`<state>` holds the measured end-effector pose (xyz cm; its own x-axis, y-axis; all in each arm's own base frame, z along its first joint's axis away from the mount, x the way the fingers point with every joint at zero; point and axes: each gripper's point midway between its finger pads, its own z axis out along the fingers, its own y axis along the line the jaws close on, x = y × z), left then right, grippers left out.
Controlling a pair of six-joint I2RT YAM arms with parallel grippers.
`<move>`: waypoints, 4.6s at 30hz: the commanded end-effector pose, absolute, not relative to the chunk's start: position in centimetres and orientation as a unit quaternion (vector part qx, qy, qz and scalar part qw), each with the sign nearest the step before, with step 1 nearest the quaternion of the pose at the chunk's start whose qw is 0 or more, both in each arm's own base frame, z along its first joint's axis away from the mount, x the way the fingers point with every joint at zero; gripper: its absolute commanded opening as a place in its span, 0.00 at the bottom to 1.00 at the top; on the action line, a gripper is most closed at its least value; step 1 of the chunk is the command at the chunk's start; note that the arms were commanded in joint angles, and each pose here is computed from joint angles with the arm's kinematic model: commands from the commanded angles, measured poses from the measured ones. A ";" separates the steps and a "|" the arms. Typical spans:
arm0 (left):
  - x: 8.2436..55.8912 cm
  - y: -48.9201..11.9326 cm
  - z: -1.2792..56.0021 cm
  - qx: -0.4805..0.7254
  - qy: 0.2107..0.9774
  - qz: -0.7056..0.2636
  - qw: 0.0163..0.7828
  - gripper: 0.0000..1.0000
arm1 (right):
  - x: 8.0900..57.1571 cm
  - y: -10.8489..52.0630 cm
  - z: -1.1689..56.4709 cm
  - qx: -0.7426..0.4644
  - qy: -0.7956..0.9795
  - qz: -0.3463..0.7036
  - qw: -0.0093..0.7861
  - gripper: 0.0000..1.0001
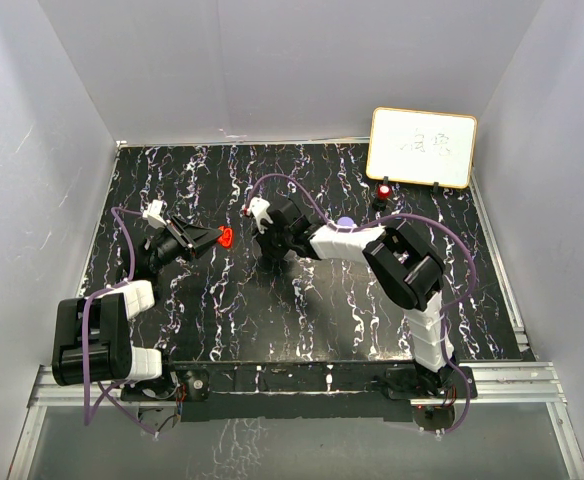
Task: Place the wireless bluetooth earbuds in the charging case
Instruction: Pick up the earbud from the center of the board, then place the earbud in the charging case.
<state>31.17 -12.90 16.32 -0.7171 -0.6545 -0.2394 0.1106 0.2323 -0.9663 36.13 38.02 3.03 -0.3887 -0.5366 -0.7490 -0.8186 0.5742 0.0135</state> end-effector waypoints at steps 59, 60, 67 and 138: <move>30.1 -19.4 20.7 -0.124 0.687 -0.660 0.275 0.00 | 30.7 34.7 28.2 -0.260 0.503 0.549 0.615 0.00; 30.0 -19.5 20.8 -0.123 0.687 -0.662 0.274 0.00 | 30.5 34.7 28.2 -0.263 0.495 0.551 0.619 0.00; 29.6 -20.4 21.6 -0.108 0.684 -0.670 0.269 0.00 | 29.3 34.3 28.4 -0.270 0.455 0.565 0.633 0.00; 29.1 -23.7 21.6 -0.081 0.690 -0.676 0.246 0.00 | 28.4 34.0 28.5 -0.257 0.414 0.591 0.644 0.00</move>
